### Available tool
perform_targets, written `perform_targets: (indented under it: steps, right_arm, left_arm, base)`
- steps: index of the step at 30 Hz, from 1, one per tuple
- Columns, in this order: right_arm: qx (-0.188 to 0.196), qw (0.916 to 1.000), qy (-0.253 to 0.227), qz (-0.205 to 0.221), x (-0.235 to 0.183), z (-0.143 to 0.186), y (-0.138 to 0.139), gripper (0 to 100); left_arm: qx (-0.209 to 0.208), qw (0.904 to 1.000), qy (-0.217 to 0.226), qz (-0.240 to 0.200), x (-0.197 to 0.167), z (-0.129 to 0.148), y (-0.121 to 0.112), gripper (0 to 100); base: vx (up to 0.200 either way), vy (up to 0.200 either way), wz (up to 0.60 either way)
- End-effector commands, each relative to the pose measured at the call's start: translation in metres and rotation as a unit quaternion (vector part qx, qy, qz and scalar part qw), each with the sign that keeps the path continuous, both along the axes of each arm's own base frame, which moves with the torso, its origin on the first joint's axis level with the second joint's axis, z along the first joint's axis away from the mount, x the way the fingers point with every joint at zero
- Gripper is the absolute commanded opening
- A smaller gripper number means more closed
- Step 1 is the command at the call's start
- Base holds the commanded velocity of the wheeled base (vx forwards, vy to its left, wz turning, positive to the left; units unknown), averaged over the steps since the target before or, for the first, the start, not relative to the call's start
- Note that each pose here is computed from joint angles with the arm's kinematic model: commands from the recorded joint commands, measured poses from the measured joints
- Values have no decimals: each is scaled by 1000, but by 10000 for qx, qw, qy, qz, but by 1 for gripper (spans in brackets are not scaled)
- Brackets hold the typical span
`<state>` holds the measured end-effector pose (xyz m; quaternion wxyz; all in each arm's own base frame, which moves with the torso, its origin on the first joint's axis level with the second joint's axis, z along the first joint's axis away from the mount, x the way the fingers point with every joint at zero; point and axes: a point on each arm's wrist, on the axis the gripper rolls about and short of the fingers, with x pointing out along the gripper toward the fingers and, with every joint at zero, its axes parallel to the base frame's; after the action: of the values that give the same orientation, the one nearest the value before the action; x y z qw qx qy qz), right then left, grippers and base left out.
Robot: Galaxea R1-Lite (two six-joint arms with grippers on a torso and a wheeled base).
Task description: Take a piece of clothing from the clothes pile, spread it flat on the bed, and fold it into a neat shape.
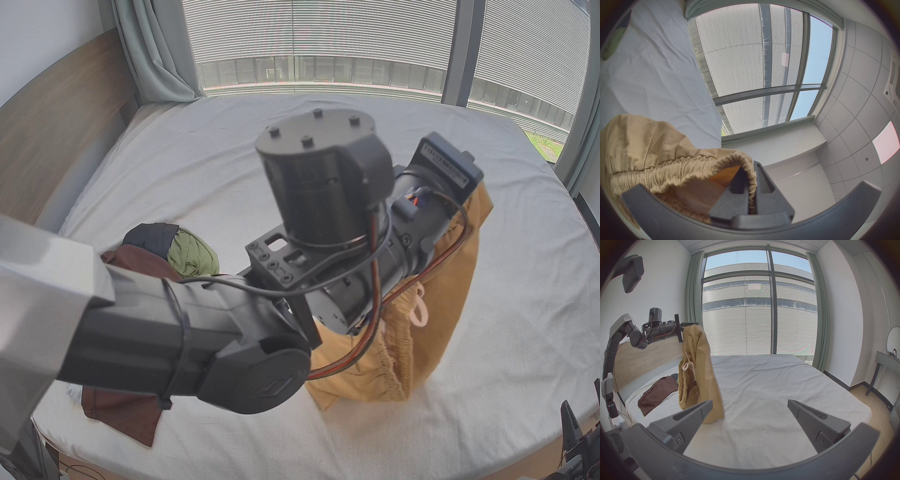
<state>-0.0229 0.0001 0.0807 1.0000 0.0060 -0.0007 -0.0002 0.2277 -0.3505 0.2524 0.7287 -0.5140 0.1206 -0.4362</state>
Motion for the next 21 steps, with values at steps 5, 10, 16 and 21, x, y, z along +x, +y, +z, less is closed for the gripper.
perform_targets:
  steps: [5, 10, 16, 21]
  right_arm:
    - [2, 10000, 0, 2, 0, -5, 0, 100]
    - [2, 10000, 0, 10, 0, -5, 0, 100]
    - [2, 10000, 0, 10, 0, -5, 0, 100]
    - [2, 10000, -8, 2, 0, -5, 0, 100]
  left_arm:
    - [-968, 9933, -16, -633, -33, 68, -1, 0]
    - [-942, 9943, 227, -453, -25, 71, 12, 0]
    - [-1, 9975, 633, 315, 9, 14, 57, 0]
    - [730, 9945, 446, 611, 31, -48, 95, 0]
  base:
    - [0, 0, 0]
    - [0, 0, 0]
    - [0, 0, 0]
    - [0, 0, 0]
